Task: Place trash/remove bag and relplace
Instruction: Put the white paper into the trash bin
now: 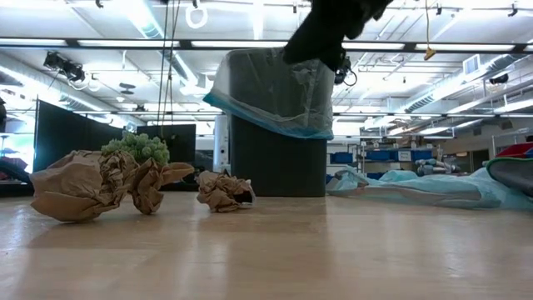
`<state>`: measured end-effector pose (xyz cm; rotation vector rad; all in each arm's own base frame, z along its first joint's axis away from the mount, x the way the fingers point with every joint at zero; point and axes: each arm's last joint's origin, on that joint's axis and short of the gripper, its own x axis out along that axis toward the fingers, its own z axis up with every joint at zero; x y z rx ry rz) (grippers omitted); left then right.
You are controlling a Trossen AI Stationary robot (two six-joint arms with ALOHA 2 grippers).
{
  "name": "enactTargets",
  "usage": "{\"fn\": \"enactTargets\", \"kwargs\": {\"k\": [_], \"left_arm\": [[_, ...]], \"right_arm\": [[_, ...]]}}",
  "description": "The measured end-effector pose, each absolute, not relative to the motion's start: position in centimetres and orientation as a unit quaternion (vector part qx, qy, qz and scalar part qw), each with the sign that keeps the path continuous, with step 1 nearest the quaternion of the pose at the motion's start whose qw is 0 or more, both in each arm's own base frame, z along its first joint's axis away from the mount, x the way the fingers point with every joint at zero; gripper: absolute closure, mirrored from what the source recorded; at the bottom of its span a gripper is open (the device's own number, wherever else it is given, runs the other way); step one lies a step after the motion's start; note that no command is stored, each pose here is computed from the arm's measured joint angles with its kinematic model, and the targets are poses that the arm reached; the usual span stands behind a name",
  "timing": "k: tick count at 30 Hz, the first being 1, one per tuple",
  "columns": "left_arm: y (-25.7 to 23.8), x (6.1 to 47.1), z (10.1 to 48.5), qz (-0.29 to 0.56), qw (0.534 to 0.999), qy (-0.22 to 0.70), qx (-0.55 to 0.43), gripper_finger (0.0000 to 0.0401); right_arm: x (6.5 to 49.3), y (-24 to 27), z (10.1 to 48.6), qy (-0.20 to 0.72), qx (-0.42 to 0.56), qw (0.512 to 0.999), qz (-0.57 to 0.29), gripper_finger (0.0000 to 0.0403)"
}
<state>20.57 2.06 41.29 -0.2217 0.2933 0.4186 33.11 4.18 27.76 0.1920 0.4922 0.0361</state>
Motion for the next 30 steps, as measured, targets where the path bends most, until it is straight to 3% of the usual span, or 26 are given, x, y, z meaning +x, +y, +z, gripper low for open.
{"fn": "enactTargets", "kwargs": {"k": [15, 22, 30], "left_arm": [[-1.3, 20.7, 32.2, 0.209, 0.919, 0.199, -0.268, 0.0194], [-2.5, 20.9, 31.3, 0.191, 0.915, 0.183, -0.303, 0.0194], [-3.2, 20.8, 31.2, 0.185, 0.917, 0.185, -0.301, 0.0194]], "right_arm": [[38.8, 3.9, 20.7, 0.281, 0.166, 0.945, 0.012, 0.0215], [40.3, 4.0, 16.7, 0.304, 0.192, 0.932, 0.050, 0.0211], [41.5, 3.5, 13.5, 0.303, 0.229, 0.925, 0.033, 0.0225]]}}
